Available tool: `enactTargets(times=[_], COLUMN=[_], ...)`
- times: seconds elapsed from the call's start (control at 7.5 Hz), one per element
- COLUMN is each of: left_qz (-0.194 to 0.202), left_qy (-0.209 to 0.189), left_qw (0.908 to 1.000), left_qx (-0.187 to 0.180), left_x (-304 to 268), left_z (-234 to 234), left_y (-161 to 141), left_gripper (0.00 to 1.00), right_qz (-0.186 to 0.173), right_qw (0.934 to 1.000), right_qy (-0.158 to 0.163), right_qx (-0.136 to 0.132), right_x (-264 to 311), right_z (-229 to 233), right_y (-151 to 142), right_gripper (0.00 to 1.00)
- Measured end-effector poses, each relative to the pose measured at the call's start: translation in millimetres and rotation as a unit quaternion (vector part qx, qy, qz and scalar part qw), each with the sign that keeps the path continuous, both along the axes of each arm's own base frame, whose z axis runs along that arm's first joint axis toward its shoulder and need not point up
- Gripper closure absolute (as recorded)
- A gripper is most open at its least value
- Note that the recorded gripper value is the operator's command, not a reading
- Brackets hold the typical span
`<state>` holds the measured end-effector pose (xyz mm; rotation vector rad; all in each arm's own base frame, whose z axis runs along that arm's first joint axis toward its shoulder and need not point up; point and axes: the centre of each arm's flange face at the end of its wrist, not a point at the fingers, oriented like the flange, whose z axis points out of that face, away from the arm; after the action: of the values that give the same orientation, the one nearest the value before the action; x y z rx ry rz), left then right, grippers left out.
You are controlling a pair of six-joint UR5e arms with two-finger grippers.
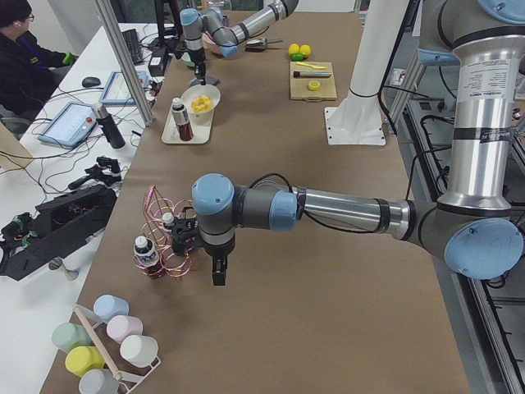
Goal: Place donut on tray
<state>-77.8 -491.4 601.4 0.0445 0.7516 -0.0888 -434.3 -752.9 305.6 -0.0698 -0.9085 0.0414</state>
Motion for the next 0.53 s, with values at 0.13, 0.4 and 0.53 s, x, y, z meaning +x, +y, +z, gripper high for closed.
enactTargets(times=[0.13,0.4,0.53], left_qz=[0.000,0.001,0.001], left_qy=[0.000,0.000,0.000], left_qw=[1.0000,1.0000,1.0000], left_qx=[0.000,0.000,0.000], left_x=[0,1,1], left_z=[0,0,0], left_y=[0,0,0], left_gripper=[0.02,0.02,0.02], right_qz=[0.012,0.035,0.037], right_qw=[0.9998,0.9986,0.9984], right_qy=[0.009,0.018,0.017], right_qx=[-0.015,-0.036,-0.039], right_x=[-6,-20,-29], right_z=[2,-7,-14], right_y=[0,4,8], right_gripper=[1.00,1.00,1.00])
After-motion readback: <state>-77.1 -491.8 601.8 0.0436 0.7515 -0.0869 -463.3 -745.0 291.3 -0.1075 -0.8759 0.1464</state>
